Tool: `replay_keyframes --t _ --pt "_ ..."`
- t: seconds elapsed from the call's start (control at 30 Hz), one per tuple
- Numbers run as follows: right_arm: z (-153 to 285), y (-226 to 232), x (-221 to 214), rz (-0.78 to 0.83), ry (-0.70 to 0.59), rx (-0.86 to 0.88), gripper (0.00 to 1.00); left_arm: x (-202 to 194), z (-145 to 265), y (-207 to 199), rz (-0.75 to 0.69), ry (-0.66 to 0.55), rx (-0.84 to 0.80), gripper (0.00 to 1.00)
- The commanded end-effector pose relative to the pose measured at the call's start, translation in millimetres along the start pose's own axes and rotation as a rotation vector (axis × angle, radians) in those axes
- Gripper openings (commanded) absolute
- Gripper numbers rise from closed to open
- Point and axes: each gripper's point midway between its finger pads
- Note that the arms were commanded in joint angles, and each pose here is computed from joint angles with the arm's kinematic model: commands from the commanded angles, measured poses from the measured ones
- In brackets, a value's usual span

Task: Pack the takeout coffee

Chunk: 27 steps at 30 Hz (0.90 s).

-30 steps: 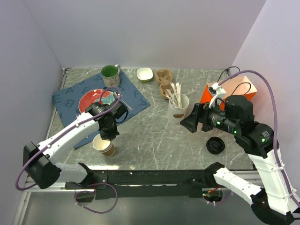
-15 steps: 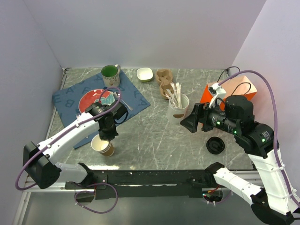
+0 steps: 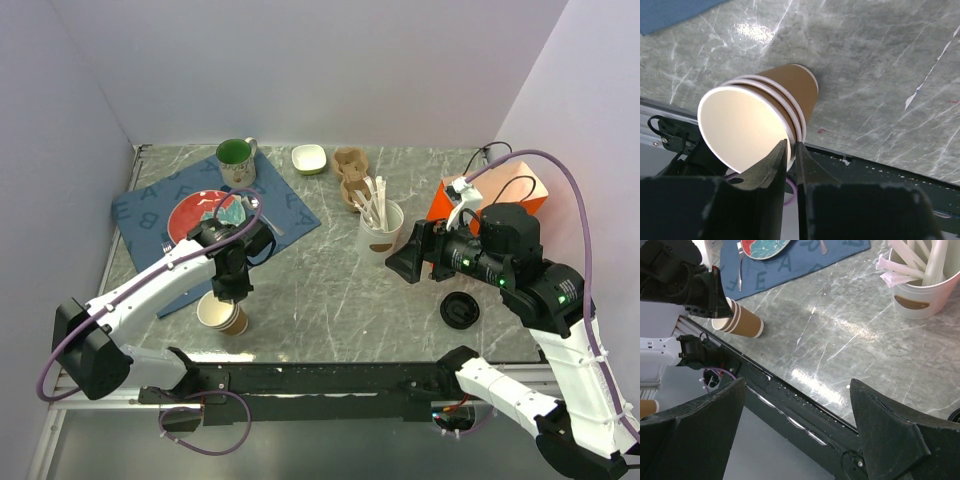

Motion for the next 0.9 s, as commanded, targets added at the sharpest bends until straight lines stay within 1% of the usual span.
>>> replay_keyframes --t 0.0,0.03,0.13,0.23,0.27,0.4,0.57,0.7,0.73,0.8,0.87 --pt "6 -1 7 0.016 -0.031 -0.010 0.92 -2 -1 1 -0.001 0.006 0.015 0.16" --pt "6 -1 6 0.014 -0.031 -0.010 0.92 -3 -2 0 -0.001 0.010 0.012 0.11" --pt "7 -1 6 0.013 -0.033 -0.010 0.92 -4 -1 -1 0.002 0.017 0.002 0.01" --pt "7 -1 4 0.011 -0.032 -0.012 0.92 -1 5 -1 0.011 0.005 -0.005 0.01" --pt "7 -1 4 0.012 -0.033 -0.011 0.92 0 7 4 0.011 -0.003 0.015 0.01" --pt "7 -1 1 0.008 -0.030 -0.011 0.92 7 14 0 0.007 -0.022 0.000 0.01" --pt "3 -1 -1 -0.012 -0.022 -0.003 0.92 3 7 4 0.011 -0.028 0.035 0.01" --pt "1 2 -1 -0.023 -0.027 0.014 0.92 3 4 -2 -0.006 -0.018 0.051 0.09" --pt "0 2 -2 -0.024 -0.022 0.013 0.92 3 5 -5 -0.009 -0.014 0.042 0.08" --pt "-2 2 -3 -0.030 -0.015 0.019 0.92 4 10 -10 -0.015 -0.014 0.024 0.01" --pt "-4 4 -2 -0.035 -0.013 0.030 0.91 7 14 -13 -0.017 -0.023 0.010 0.01"
Point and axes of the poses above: each gripper's point midway between its finger pads, its own z axis back along the fingers, its own y axis along the line the jaws close on, x = y × z, and after that the axes turned 9 degrees about z, right-handed
